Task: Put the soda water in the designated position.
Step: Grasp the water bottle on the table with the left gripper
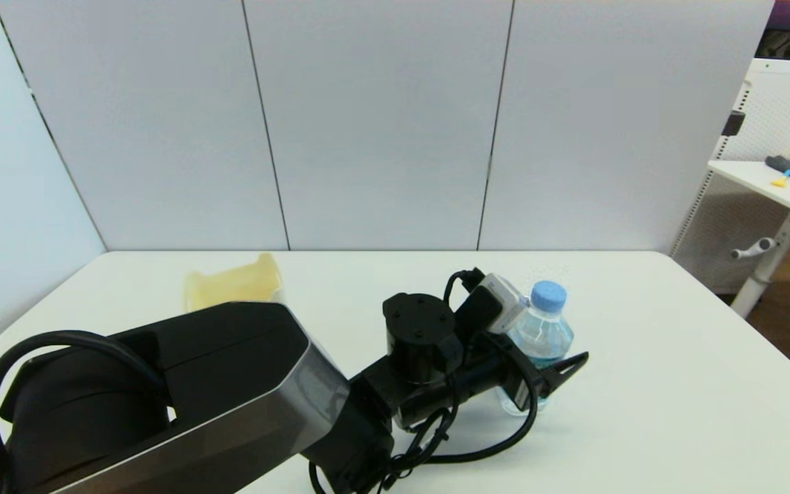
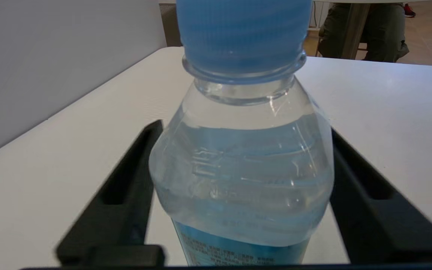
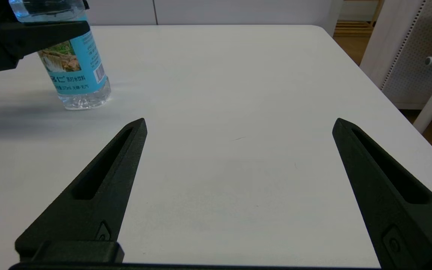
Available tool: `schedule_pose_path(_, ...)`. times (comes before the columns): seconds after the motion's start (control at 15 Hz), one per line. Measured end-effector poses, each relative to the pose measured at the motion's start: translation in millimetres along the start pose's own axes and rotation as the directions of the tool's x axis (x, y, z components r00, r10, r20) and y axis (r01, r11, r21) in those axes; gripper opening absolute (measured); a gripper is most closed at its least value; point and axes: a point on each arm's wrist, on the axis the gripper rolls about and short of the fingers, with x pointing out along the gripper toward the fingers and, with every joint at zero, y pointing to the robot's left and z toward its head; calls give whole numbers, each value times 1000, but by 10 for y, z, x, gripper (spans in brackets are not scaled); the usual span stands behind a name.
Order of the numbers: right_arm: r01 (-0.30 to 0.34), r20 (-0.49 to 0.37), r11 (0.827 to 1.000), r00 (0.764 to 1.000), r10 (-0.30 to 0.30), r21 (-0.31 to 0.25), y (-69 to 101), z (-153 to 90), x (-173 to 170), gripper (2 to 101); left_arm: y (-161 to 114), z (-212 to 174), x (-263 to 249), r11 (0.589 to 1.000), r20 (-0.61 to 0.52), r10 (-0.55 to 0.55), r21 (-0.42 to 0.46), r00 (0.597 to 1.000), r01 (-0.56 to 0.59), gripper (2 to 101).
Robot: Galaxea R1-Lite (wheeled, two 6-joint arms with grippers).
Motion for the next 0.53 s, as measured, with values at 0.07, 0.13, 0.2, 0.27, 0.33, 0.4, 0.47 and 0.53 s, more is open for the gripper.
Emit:
schedule_pose_path(0.07, 0, 0, 1000, 1000, 0, 0, 0, 0, 0, 980, 0, 0, 0, 1000, 0, 0, 0, 1000, 0, 659)
schedule_pose_path(0.13, 0, 0, 1000, 1000, 0, 0, 0, 0, 0, 980, -2, -1, 0, 1000, -1, 0, 0, 1000, 0, 586)
schedule_pose_path(0.2, 0, 0, 1000, 1000, 0, 0, 0, 0, 0, 980, -4, -4, -1, 1000, -3, -1, -1, 1000, 1, 548)
schedule_pose_path(0.27, 0, 0, 1000, 1000, 0, 0, 0, 0, 0, 980, -9, -8, 0, 1000, -3, -2, -1, 1000, 2, 510)
schedule_pose_path(0.33, 0, 0, 1000, 1000, 0, 0, 0, 0, 0, 980, -9, -4, 0, 1000, 1, -1, 0, 1000, 1, 488)
schedule_pose_path(0.4, 0, 0, 1000, 1000, 0, 0, 0, 0, 0, 980, -7, 1, 0, 1000, 7, -1, 2, 1000, 1, 481)
schedule_pose_path(0.47, 0, 0, 1000, 1000, 0, 0, 0, 0, 0, 980, -6, 13, -1, 1000, 18, 0, 5, 1000, 0, 481)
schedule_pose_path(0.53, 0, 0, 1000, 1000, 0, 0, 0, 0, 0, 980, -4, 20, -1, 1000, 24, 1, 7, 1000, -2, 481)
